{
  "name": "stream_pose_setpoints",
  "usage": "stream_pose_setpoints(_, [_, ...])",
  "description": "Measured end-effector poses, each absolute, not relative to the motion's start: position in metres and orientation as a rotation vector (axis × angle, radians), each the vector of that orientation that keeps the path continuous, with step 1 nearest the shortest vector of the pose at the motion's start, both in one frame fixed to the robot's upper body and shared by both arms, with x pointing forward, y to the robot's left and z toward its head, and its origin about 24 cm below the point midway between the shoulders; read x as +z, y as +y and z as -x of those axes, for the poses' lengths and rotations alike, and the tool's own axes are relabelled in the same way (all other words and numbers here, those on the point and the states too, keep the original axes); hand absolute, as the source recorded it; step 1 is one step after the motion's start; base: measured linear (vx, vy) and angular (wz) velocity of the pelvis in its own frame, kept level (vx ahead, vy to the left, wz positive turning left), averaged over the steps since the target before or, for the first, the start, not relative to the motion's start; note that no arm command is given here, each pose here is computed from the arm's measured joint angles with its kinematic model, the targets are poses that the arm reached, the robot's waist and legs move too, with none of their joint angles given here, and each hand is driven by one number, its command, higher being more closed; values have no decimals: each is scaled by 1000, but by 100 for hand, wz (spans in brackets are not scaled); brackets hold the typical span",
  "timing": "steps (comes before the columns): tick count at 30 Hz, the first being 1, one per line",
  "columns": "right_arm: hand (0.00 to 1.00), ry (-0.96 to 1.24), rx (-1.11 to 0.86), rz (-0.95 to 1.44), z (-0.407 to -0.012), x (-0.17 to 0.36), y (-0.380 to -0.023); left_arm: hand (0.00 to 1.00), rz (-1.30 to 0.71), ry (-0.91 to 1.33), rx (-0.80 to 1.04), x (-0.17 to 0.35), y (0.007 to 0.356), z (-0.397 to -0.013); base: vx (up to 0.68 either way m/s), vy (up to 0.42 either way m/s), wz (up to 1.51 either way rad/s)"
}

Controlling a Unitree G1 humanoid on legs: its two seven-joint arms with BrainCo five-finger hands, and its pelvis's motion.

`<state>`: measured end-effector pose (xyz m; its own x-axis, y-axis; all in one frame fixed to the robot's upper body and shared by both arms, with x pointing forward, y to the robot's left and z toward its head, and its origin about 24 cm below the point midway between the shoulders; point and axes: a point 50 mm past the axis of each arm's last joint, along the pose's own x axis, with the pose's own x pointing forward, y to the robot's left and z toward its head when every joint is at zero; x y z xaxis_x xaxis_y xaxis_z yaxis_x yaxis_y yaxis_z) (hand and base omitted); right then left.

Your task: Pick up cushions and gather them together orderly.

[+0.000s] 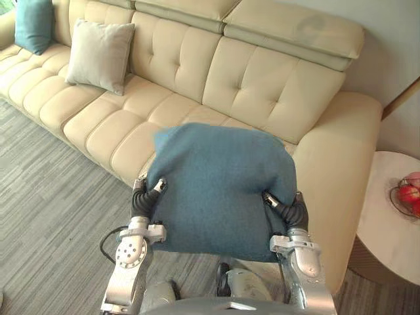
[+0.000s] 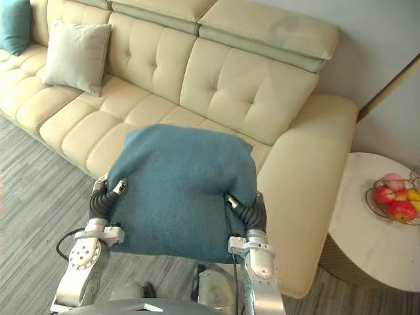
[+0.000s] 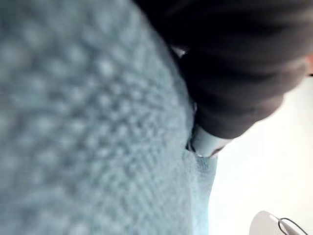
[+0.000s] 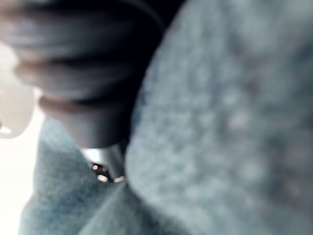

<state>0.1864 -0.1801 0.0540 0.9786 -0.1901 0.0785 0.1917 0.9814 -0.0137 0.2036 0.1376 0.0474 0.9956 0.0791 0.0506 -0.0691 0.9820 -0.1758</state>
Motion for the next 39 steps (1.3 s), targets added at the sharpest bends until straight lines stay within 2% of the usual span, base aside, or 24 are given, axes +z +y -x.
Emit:
stream_pose_setpoints(5, [100, -149, -170, 52, -183, 72, -182, 100, 198, -59, 85, 48, 138, -201, 246, 31, -44])
stream_pose_setpoints(14, [100, -61, -179, 56, -176, 54, -183, 100, 202, -5, 81, 37, 139, -189, 238, 330, -57])
stream_pose_setpoints(17, [100, -16, -176, -21, -177, 43, -167, 100, 154, 4, 112, 35, 151, -187, 157, 266, -47])
stream_pose_setpoints(22, [100, -26, -158, -16, -180, 44, -163, 100, 140, 18, 117, 33, 155, -184, 37, 212, -105])
stream_pose_setpoints(30, [100, 131, -115, 9, -190, 4, -159, 100, 108, 119, 139, 10, 163, -182, -66, 63, -88])
stream_pose_setpoints(39, [100, 146, -155, 38, -172, 6, -174, 100, 163, 106, 92, 13, 146, -187, 9, -86, -2])
